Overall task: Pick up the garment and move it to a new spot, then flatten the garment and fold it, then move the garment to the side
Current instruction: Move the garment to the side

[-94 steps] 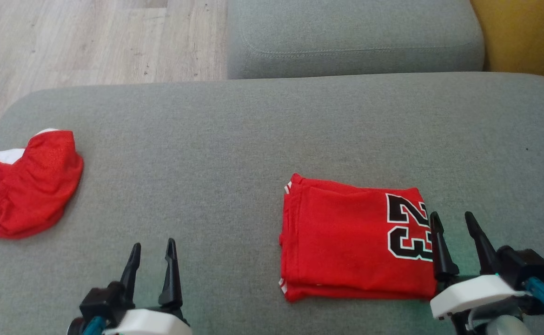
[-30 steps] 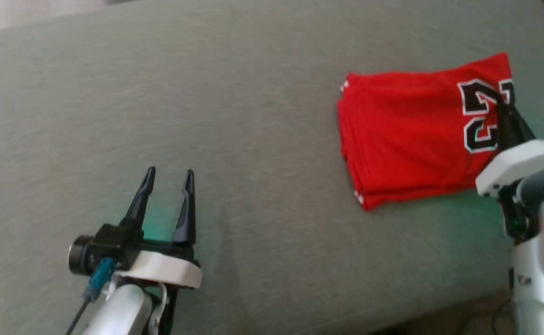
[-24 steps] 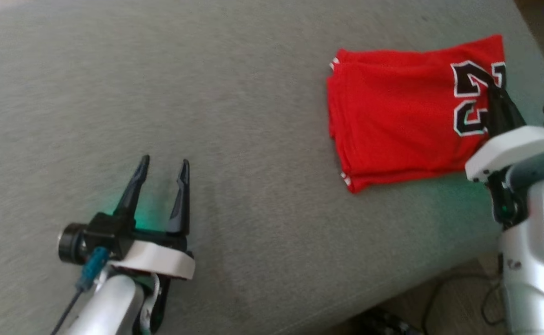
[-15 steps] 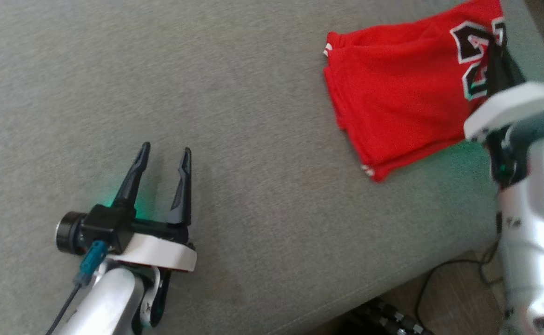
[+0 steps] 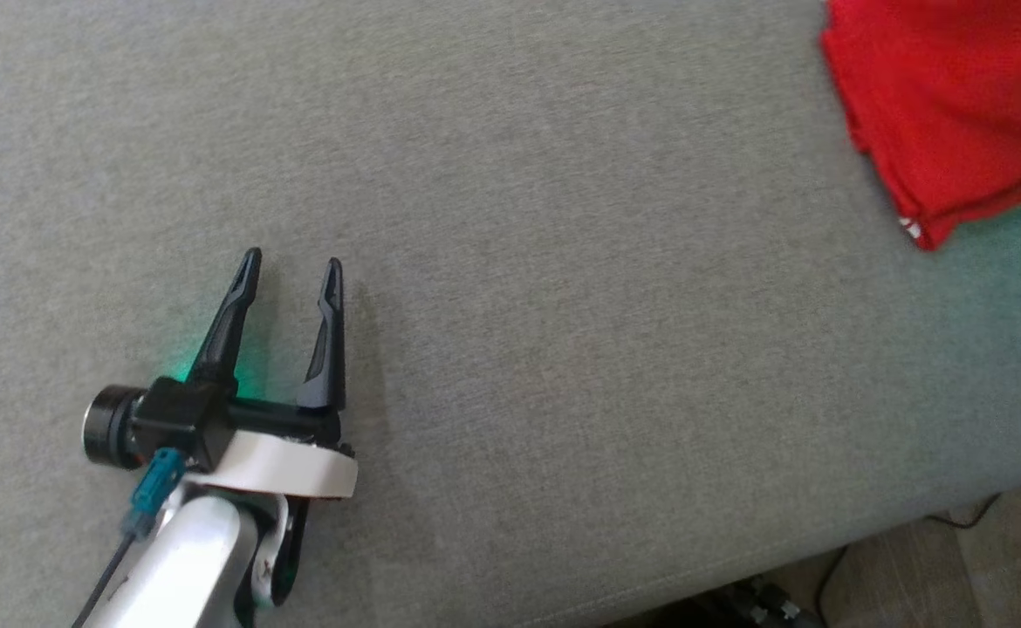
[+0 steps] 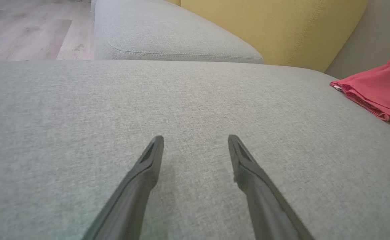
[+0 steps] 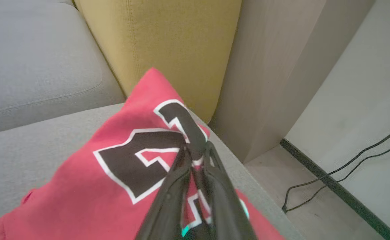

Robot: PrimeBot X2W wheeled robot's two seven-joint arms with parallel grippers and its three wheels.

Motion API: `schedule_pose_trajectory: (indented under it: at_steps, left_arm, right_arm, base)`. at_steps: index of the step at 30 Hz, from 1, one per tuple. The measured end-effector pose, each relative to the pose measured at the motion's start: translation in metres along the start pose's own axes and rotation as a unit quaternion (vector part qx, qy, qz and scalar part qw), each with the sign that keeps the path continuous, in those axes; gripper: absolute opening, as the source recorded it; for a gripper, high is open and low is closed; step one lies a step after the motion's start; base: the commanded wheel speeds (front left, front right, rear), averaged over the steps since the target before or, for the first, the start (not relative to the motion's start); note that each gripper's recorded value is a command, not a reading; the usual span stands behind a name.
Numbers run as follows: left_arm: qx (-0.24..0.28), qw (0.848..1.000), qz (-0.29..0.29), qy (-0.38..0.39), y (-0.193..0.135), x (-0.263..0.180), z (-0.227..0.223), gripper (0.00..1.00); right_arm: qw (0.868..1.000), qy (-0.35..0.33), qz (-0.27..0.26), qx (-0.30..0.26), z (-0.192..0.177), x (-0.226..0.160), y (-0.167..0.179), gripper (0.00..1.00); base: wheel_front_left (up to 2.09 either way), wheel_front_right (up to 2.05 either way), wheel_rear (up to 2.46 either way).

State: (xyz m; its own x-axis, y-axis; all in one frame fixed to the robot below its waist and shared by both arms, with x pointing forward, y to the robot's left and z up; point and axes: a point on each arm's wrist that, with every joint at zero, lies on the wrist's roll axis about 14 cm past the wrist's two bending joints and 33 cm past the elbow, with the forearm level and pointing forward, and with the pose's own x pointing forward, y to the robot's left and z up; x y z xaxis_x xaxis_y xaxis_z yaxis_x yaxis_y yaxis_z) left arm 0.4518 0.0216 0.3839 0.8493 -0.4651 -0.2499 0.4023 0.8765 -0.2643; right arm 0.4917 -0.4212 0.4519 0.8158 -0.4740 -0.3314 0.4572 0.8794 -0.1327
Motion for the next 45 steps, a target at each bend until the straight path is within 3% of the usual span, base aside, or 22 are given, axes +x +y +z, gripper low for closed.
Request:
schedule_pose_trajectory:
  at_steps: [1, 10, 19, 28, 35, 45]
  left_arm:
    - [0.000, 1.000, 0.003, 0.000, 0.002, -0.001, 0.000, 1.00]
    - [0.007, 1.000, 0.016, -0.008, 0.007, -0.008, 0.008, 1.00]
    - [0.006, 0.997, 0.050, -0.056, 0.011, -0.035, 0.040, 1.00]
    - [-0.006, 0.985, 0.143, -0.092, 0.046, -0.100, 0.058, 1.00]
    - [-0.018, 0.972, 0.219, -0.085, 0.068, -0.167, 0.037, 1.00]
    - [-0.034, 0.968, 0.230, -0.096, 0.059, -0.194, 0.028, 1.00]
  right_arm:
    - [1.000, 0.001, -0.003, -0.007, -0.003, 0.001, -0.001, 1.00]
    - [0.999, -0.045, 0.002, 0.008, 0.010, 0.000, 0.008, 1.00]
    - [0.986, -0.134, 0.096, 0.001, 0.058, -0.033, 0.078, 1.00]
    - [0.966, -0.175, 0.189, 0.015, 0.056, -0.101, 0.135, 1.00]
    - [0.952, -0.170, 0.254, 0.028, 0.014, -0.171, 0.164, 1.00]
    - [0.942, -0.127, 0.304, 0.068, -0.037, -0.234, 0.167, 1.00]
  base:
    - [0.00, 0.00, 0.00]
    - [0.00, 0.00, 0.00]
    - [0.00, 0.00, 0.00]
    - [0.00, 0.00, 0.00]
    - [0.00, 0.00, 0.00]
    - [0.00, 0.00, 0.00]
